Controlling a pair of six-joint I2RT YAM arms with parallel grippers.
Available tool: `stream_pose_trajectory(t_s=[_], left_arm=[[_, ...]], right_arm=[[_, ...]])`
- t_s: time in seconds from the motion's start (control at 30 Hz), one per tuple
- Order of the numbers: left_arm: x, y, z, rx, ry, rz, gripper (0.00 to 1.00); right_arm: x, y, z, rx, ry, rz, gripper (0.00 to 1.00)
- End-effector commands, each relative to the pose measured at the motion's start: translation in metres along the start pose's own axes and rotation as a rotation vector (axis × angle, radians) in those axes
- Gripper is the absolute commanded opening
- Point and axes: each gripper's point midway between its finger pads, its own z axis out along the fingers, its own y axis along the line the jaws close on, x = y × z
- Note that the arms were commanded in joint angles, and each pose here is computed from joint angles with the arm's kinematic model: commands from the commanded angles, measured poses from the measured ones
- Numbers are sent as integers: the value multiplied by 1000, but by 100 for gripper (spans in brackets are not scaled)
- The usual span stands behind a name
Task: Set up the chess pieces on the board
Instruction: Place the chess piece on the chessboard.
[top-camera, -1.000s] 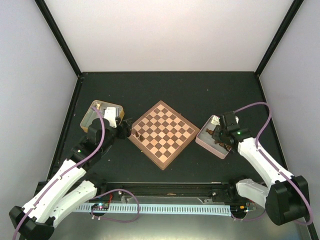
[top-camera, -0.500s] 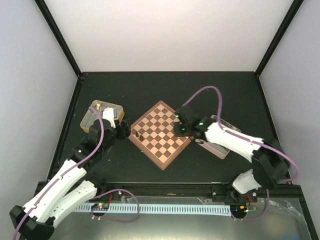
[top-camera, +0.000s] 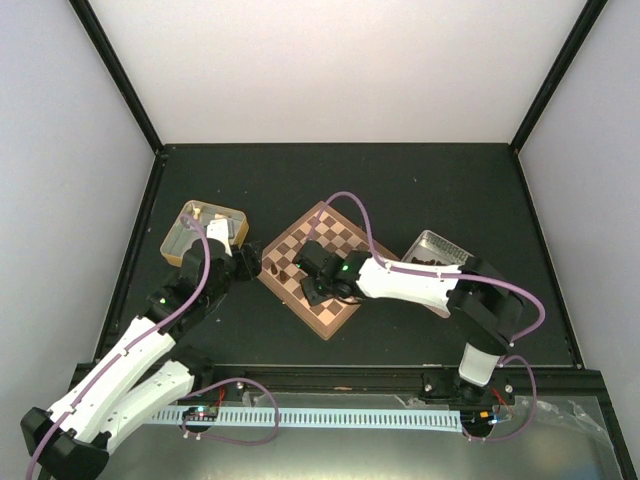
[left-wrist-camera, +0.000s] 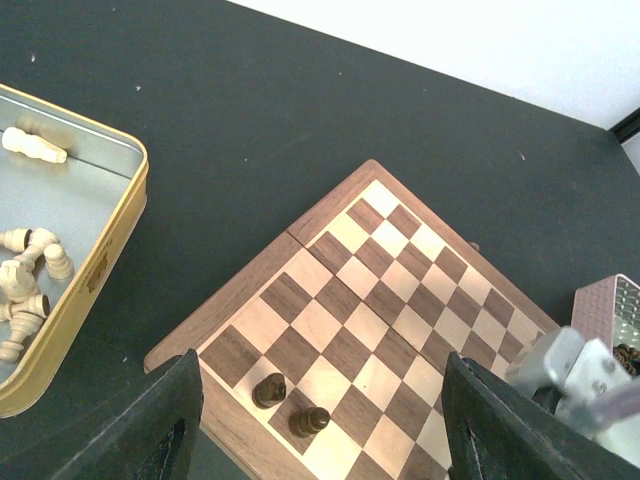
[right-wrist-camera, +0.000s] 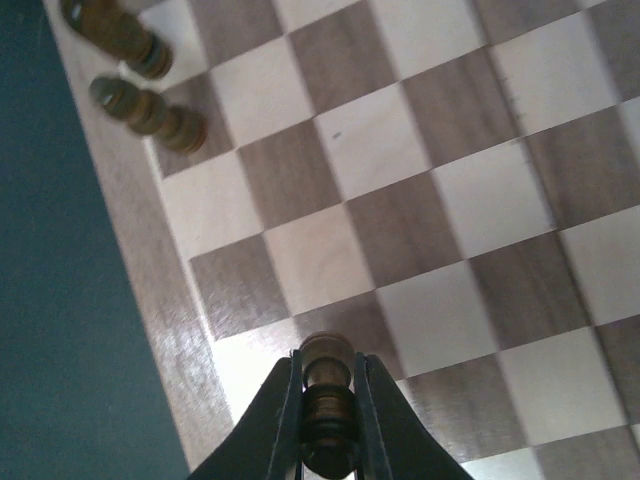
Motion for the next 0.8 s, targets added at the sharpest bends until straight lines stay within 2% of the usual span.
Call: stream_pose_trajectory(t_s=[0.0,0.2,0.5,0.77], left_arm=[[5,4,1,-14,16,-14,68],[5,6,1,-23,18,-12,68],[2,4,-2,-23,21,-1,69],[0,3,-4,-26,25,15,70]], right_arm=[[10,19,4,-1,30,-92,8],[14,19,10,40,49,-92,13],[-5,30,-13,-26,-22,-57,36],[-25,17,-43,-62,-122,54,38]])
